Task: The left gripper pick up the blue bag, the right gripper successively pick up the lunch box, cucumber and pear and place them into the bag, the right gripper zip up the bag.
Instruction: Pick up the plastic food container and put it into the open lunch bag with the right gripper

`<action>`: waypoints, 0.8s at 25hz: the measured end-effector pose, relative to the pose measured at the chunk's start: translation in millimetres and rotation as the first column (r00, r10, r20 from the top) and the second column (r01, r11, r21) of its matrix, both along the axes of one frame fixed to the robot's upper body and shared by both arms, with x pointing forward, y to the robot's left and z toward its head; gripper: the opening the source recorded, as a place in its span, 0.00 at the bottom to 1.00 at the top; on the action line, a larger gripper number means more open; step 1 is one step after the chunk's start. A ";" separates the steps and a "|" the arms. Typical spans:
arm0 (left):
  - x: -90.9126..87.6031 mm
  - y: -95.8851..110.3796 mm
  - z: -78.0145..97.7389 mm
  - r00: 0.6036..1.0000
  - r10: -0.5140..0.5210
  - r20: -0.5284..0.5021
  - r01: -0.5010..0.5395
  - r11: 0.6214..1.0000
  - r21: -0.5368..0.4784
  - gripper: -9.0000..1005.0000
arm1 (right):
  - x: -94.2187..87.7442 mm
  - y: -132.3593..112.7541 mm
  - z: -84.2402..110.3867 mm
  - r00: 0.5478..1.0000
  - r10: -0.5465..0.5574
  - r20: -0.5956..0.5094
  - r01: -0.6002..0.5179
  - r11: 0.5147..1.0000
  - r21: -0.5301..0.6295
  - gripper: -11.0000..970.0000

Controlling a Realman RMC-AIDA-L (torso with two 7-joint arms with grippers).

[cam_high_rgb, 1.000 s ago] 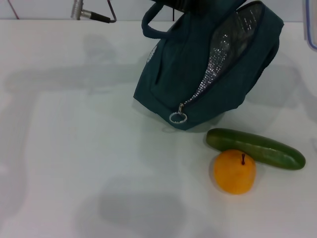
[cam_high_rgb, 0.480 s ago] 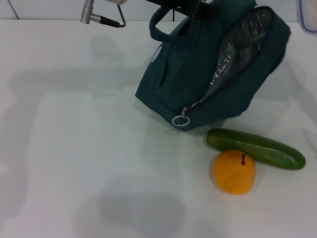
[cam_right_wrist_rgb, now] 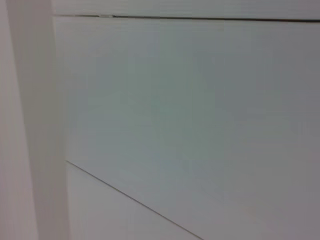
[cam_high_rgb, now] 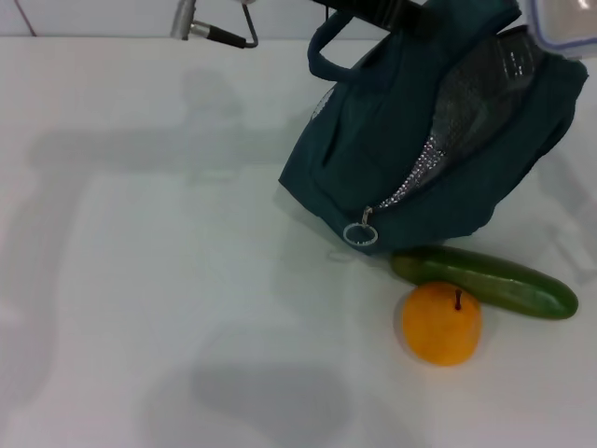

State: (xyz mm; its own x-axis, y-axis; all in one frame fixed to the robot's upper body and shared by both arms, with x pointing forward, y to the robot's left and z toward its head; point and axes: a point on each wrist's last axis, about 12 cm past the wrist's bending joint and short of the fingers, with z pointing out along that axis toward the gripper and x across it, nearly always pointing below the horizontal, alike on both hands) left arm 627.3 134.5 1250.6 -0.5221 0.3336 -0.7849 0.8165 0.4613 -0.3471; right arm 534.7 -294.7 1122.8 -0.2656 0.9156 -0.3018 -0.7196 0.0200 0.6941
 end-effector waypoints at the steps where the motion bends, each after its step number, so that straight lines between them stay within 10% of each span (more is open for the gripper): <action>1: 0.3 -0.9 0.6 1.000 -0.001 -0.001 0.001 1.000 0.000 0.06 | 1.3 1.7 -0.6 1.000 0.001 -0.006 -0.001 1.000 -0.007 0.16; 20: 5.1 -2.5 1.5 1.000 0.019 0.005 -0.019 1.000 -0.003 0.06 | 1.5 25.0 -19.3 0.986 0.098 -0.133 -0.111 0.989 -0.100 0.20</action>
State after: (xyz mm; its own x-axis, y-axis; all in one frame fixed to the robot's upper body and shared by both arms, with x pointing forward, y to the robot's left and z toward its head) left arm 632.3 132.0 1252.1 -0.5247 0.3211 -0.7884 0.8092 0.4758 -0.3447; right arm 536.2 -269.6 1103.5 -0.4008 0.8451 -0.3537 -0.6273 0.0283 0.7783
